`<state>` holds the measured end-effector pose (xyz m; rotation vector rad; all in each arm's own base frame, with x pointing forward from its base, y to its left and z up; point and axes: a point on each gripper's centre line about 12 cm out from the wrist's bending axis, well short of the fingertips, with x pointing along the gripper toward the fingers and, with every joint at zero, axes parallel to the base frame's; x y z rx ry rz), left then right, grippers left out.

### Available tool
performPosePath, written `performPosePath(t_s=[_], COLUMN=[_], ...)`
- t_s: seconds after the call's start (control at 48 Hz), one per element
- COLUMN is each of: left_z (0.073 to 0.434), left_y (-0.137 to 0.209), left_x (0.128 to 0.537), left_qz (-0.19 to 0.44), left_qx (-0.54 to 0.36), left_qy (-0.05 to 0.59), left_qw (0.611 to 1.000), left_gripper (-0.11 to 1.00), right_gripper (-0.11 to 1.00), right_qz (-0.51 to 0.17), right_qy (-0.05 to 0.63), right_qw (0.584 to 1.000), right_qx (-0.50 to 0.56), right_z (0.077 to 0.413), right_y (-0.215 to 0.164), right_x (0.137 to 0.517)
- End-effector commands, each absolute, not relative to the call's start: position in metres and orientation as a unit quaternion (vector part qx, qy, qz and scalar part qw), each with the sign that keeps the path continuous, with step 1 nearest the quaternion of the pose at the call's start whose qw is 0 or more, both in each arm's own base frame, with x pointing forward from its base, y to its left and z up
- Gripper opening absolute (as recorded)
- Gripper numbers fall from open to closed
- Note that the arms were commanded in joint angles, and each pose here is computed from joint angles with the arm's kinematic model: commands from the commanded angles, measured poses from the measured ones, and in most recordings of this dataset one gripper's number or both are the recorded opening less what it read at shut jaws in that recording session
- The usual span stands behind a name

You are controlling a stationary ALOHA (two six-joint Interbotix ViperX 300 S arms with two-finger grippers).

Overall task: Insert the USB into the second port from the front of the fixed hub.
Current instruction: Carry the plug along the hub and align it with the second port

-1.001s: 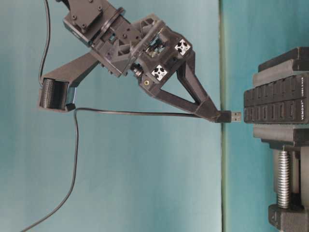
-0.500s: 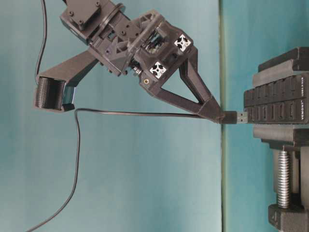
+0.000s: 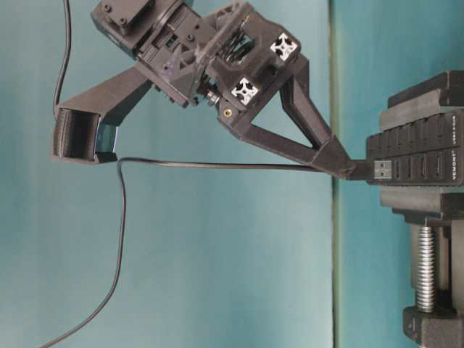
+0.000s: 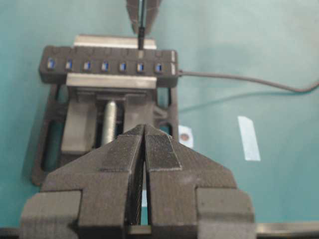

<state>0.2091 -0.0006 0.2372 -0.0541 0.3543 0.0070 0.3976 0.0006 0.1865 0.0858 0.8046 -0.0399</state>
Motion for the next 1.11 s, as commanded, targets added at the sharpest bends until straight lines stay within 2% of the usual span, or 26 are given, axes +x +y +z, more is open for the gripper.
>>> performPosePath(t_s=[0.0,1.084], left_z=[0.243,0.242], left_y=[-0.001,-0.001], left_x=[0.212,0.211], left_qz=[0.003,0.003], left_qx=[-0.027,-0.025], left_qy=[0.168,0.169], left_qw=[0.985,0.985], left_gripper=[0.0,0.0], right_gripper=[0.07,0.07], right_qz=[-0.019,-0.02], right_qy=[0.379,0.394], right_qw=[0.924,0.918], right_qx=[0.049,0.051], right_z=[0.195,0.178], right_y=[0.003,0.003], right_x=[0.399,0.401])
